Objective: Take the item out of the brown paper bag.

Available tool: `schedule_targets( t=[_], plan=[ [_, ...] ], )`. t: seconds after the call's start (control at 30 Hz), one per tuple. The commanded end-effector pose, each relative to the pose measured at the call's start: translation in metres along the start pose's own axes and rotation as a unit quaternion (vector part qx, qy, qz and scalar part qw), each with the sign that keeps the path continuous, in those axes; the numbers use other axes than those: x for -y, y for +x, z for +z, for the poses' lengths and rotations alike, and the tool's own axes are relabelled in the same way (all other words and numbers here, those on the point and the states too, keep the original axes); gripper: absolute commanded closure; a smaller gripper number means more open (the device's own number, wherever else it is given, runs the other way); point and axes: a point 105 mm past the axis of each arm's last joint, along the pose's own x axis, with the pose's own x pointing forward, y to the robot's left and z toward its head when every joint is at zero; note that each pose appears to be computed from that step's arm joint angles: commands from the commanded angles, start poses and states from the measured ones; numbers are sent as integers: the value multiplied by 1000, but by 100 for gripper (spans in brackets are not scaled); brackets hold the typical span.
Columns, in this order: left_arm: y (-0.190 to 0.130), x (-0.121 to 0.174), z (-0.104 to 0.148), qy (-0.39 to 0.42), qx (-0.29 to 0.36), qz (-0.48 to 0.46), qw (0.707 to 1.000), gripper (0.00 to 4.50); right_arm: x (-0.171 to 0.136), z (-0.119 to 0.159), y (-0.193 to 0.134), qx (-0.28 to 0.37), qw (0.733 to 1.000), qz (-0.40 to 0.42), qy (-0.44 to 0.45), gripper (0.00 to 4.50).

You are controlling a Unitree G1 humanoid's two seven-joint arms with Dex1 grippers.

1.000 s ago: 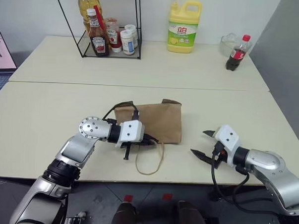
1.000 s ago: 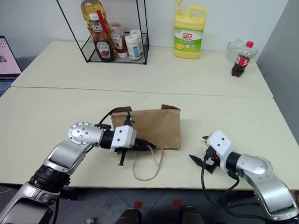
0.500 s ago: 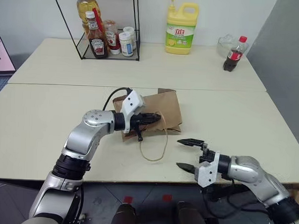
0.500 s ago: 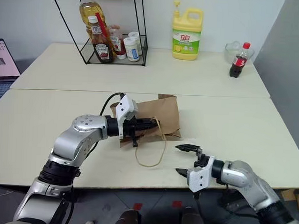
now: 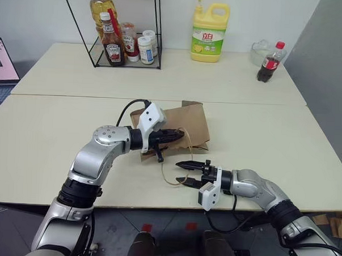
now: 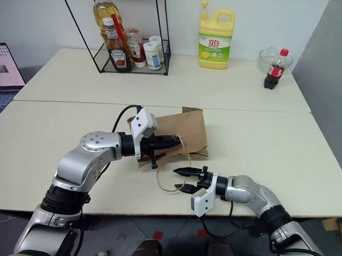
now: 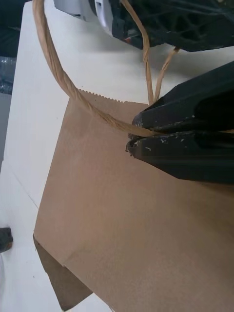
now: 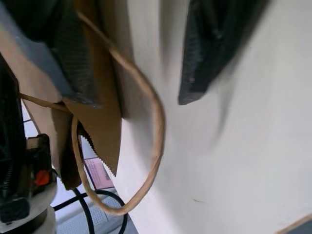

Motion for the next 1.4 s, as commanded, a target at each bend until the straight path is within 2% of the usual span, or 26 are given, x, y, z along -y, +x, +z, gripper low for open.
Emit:
schedule_targets(
  t=[0.03,0.17,0.23,0.3,0.43,0.63,1.03,1.23,1.33,1.4],
  plan=[
    [-5,1,16,17,24,5,1000,450,7,3,4,15,1000,-16,1,313],
    [-6,-1,20,19,27,8,999,450,12,-2,9,9,999,-26,20,444],
    [-6,-5,25,21,31,13,999,450,9,-5,13,4,999,-14,41,444],
    [-6,-12,32,25,38,25,999,450,-6,-12,17,-17,994,20,106,444],
    [-5,-35,46,16,56,71,996,450,-36,-20,19,-48,969,102,218,444],
    [-8,-55,62,10,69,107,992,450,-34,-12,21,-41,948,125,288,444],
    [-11,-77,84,-37,90,150,984,450,-45,-3,0,-62,927,215,301,444],
    [-11,-78,87,-44,87,145,985,450,-39,-1,-12,-74,922,215,313,444],
    [-12,-72,82,-38,81,131,987,450,-19,4,-15,-67,927,175,326,382],
    [-11,-66,81,-45,86,118,988,450,0,7,-21,-72,933,131,328,317]
  ],
)
